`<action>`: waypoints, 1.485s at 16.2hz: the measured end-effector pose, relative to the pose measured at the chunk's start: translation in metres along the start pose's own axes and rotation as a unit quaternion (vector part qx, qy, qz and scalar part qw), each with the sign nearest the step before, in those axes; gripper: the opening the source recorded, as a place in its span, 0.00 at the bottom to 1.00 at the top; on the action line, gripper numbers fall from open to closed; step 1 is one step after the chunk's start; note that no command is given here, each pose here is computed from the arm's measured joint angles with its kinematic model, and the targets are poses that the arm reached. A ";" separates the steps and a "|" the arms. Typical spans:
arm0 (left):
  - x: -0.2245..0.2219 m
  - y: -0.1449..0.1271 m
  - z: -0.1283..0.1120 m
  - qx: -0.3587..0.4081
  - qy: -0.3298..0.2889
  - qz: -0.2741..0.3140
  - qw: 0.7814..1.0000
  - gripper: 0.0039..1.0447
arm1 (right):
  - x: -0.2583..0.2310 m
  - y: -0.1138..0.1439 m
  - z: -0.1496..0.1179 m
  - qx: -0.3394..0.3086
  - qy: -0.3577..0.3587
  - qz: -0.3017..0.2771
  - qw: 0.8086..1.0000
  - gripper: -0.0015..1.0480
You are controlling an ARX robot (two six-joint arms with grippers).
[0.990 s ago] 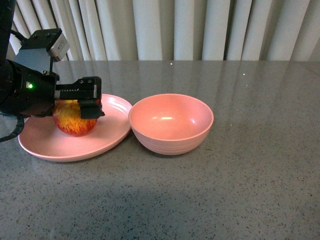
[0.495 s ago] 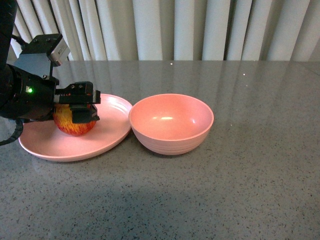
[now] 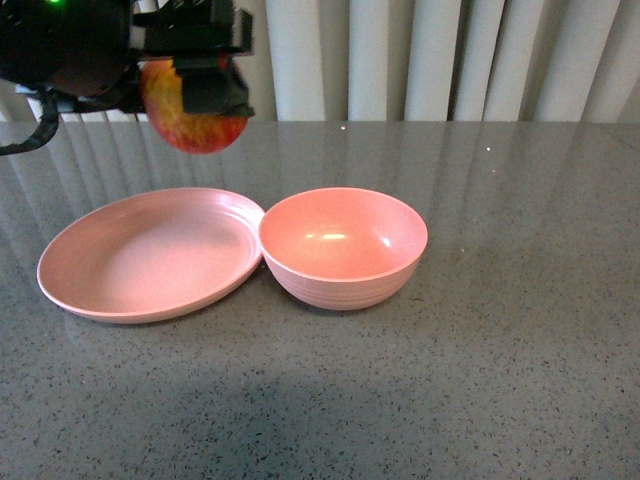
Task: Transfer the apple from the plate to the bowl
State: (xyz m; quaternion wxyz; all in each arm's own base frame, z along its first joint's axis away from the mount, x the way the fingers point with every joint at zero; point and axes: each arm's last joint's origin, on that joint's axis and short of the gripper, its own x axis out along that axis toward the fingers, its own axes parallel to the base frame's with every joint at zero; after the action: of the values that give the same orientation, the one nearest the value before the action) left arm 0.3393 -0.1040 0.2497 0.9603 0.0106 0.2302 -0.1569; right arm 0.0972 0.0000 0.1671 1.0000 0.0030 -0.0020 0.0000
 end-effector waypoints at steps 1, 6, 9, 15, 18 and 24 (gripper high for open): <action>-0.001 -0.014 0.004 0.010 -0.003 -0.019 1.000 0.65 | 0.000 0.000 0.000 0.000 0.000 0.000 1.000 0.94; 0.020 -0.060 0.000 0.038 0.021 -0.066 0.997 0.65 | 0.000 0.000 0.000 0.000 0.000 0.000 1.000 0.94; 0.039 -0.070 -0.016 0.039 0.062 -0.072 0.995 0.65 | 0.000 0.000 0.000 0.000 0.000 0.000 1.000 0.94; 0.063 -0.076 -0.030 0.030 0.100 -0.070 0.992 0.65 | 0.000 0.000 0.000 0.000 0.000 0.000 1.000 0.94; 0.073 -0.076 -0.040 0.022 0.123 -0.065 0.990 0.65 | 0.000 0.000 0.000 0.000 0.000 0.000 1.000 0.94; 0.081 -0.077 -0.045 0.013 0.136 -0.064 0.989 0.65 | 0.000 0.000 0.000 0.000 0.000 0.000 1.000 0.94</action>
State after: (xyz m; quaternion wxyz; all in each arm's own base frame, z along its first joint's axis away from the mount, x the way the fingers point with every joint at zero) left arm 0.3642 -0.1966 0.1776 0.9078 0.0294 0.3572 -0.2180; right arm 0.0972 0.0000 0.1671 1.0000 0.0030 -0.0020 0.0002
